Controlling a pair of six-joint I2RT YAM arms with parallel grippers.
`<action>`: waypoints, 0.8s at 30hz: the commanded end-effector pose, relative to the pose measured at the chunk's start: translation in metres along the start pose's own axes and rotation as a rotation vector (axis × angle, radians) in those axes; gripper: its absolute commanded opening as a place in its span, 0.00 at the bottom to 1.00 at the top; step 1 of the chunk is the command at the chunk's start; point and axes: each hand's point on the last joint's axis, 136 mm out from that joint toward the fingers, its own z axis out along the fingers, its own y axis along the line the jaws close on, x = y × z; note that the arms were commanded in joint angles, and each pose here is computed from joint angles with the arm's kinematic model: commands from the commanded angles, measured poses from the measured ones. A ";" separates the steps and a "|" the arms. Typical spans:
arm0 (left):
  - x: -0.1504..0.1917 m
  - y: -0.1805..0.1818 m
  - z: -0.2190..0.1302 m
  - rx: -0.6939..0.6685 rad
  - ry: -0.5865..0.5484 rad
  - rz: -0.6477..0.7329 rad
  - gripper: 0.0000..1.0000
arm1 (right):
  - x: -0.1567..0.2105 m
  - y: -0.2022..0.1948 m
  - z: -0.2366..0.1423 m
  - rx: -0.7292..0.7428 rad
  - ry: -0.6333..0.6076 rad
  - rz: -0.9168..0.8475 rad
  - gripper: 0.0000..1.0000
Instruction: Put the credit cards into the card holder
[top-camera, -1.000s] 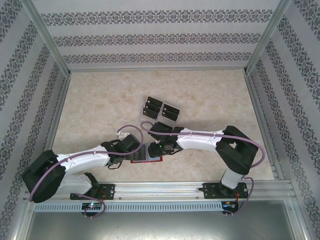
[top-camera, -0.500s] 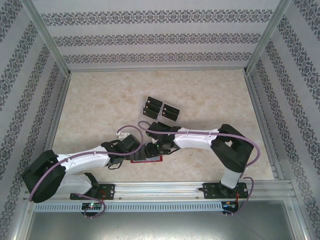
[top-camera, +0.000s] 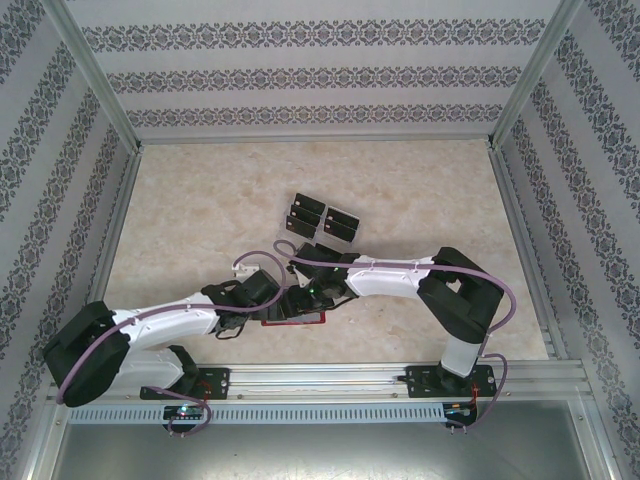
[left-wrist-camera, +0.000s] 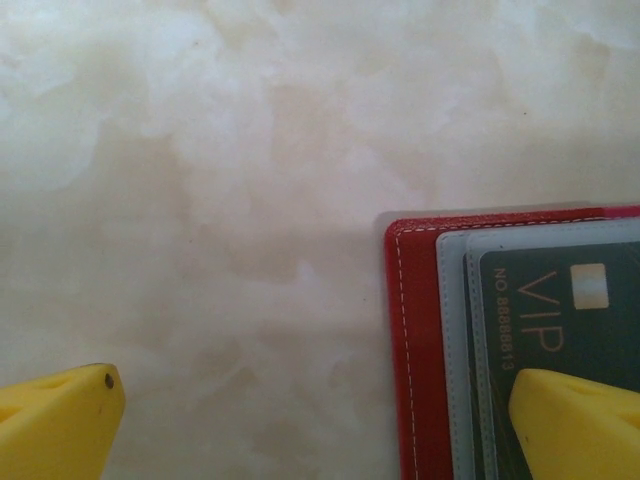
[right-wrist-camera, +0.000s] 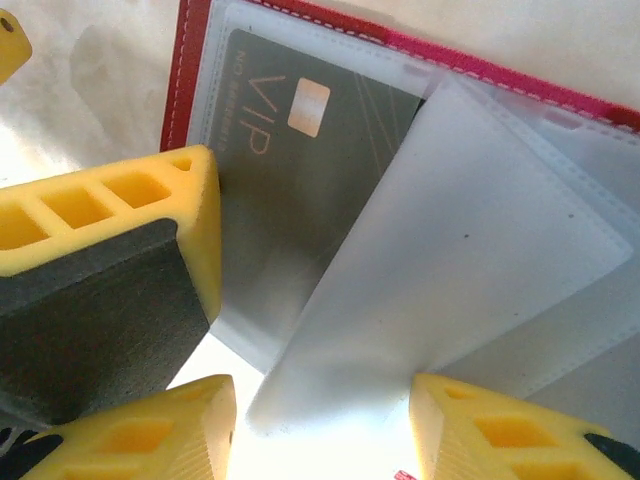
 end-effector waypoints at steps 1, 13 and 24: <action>0.004 0.010 -0.008 -0.025 -0.014 -0.010 1.00 | -0.005 0.019 0.000 -0.057 -0.008 -0.013 0.50; -0.004 0.021 -0.026 -0.030 -0.058 -0.052 1.00 | -0.013 0.029 0.000 -0.074 -0.014 -0.015 0.50; 0.012 0.037 -0.012 -0.148 0.013 -0.032 1.00 | -0.011 -0.005 -0.015 0.104 -0.069 -0.006 0.50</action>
